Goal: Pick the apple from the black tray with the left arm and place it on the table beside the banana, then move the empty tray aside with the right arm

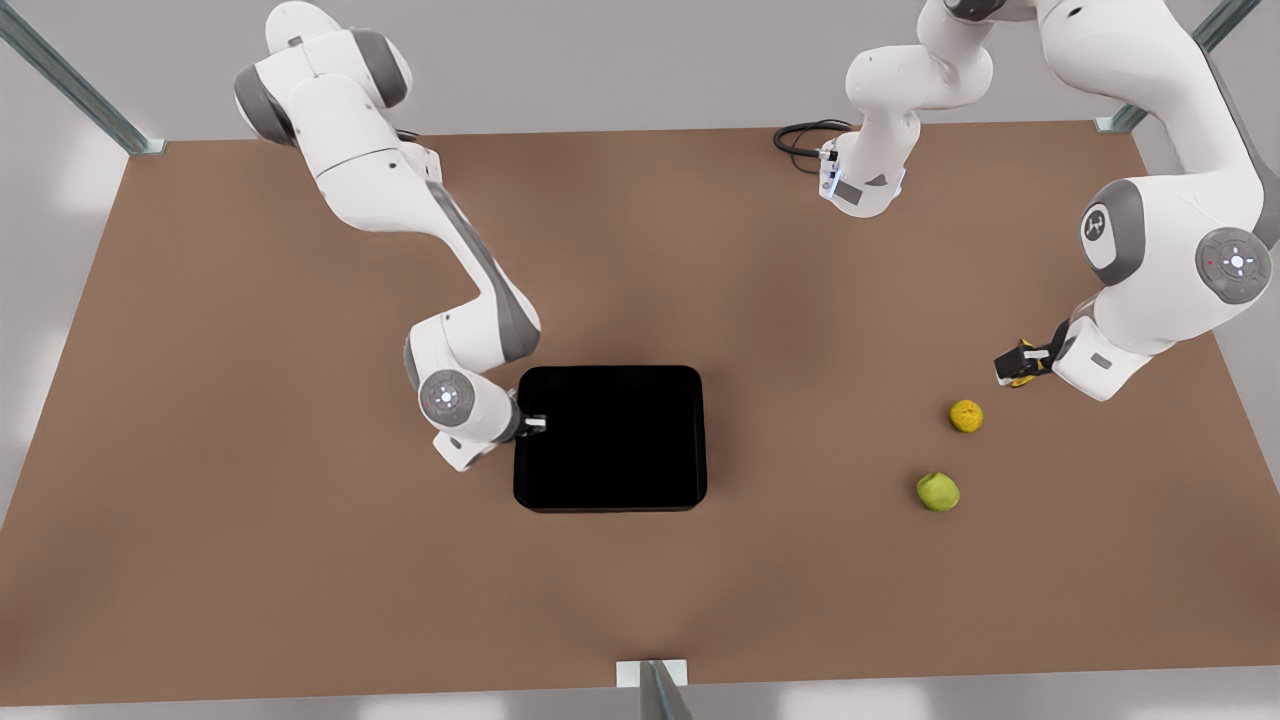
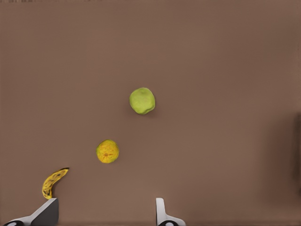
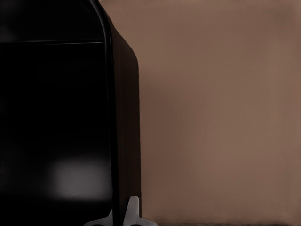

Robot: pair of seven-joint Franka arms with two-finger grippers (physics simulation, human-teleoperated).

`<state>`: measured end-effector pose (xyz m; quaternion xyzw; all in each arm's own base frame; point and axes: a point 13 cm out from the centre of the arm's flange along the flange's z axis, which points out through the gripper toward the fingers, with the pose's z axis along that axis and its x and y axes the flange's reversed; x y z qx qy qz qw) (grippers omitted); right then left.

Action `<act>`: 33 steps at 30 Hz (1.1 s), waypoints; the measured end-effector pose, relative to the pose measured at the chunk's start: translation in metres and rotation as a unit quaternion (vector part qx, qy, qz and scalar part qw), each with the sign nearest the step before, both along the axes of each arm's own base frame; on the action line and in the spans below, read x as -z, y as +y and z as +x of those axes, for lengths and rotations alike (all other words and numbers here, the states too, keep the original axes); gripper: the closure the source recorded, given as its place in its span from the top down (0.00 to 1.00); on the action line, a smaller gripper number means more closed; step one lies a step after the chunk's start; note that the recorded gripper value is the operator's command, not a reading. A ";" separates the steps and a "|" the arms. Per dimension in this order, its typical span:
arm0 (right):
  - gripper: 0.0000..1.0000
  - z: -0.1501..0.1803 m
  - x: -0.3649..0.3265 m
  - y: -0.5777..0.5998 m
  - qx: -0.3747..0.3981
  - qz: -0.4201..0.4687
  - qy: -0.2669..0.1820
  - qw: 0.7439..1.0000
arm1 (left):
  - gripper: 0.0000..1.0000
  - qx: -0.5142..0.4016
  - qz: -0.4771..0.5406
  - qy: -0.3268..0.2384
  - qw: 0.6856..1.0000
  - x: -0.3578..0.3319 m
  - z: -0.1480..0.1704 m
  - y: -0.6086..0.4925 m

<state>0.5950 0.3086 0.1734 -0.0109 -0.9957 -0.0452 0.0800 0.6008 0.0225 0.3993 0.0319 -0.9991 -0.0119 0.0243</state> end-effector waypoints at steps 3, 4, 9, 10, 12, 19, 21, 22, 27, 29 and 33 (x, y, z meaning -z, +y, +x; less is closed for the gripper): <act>0.13 0.006 -0.018 -0.032 0.002 -0.012 0.011 1.000 | 1.00 0.001 -0.001 0.001 1.000 0.002 0.001 -0.001; 0.13 0.010 -0.025 -0.043 0.003 -0.017 0.014 1.000 | 1.00 0.001 -0.001 0.001 1.000 0.003 0.001 -0.001; 0.13 0.028 -0.050 -0.131 0.011 -0.047 0.035 0.998 | 1.00 0.004 0.000 0.001 1.000 0.005 0.002 -0.003; 0.13 0.030 -0.055 -0.150 0.011 -0.052 0.040 0.998 | 1.00 0.004 0.000 0.001 1.000 0.005 0.002 -0.003; 0.13 0.032 -0.062 -0.193 0.013 -0.064 0.049 0.997 | 1.00 0.003 0.000 0.000 1.000 0.004 0.002 -0.002; 0.13 0.030 -0.059 -0.320 -0.013 -0.085 0.081 0.993 | 1.00 0.005 -0.001 -0.001 1.000 0.004 0.003 -0.003; 0.13 0.034 -0.045 -0.350 -0.026 -0.084 0.090 0.992 | 1.00 0.006 -0.001 -0.002 1.000 0.003 0.004 -0.004; 0.13 0.035 -0.038 -0.360 -0.034 -0.082 0.093 0.992 | 1.00 0.007 0.000 -0.003 1.000 0.002 0.004 -0.005; 0.14 0.040 0.009 -0.373 -0.094 -0.058 0.099 0.989 | 1.00 0.012 0.004 -0.009 1.000 0.002 0.007 -0.007; 0.14 0.042 0.021 -0.372 -0.117 -0.051 0.095 0.987 | 1.00 0.012 0.005 -0.011 1.000 0.001 0.008 -0.006; 1.00 0.049 0.028 -0.370 -0.155 -0.037 0.081 0.984 | 1.00 0.012 0.006 -0.013 1.000 0.001 0.009 -0.005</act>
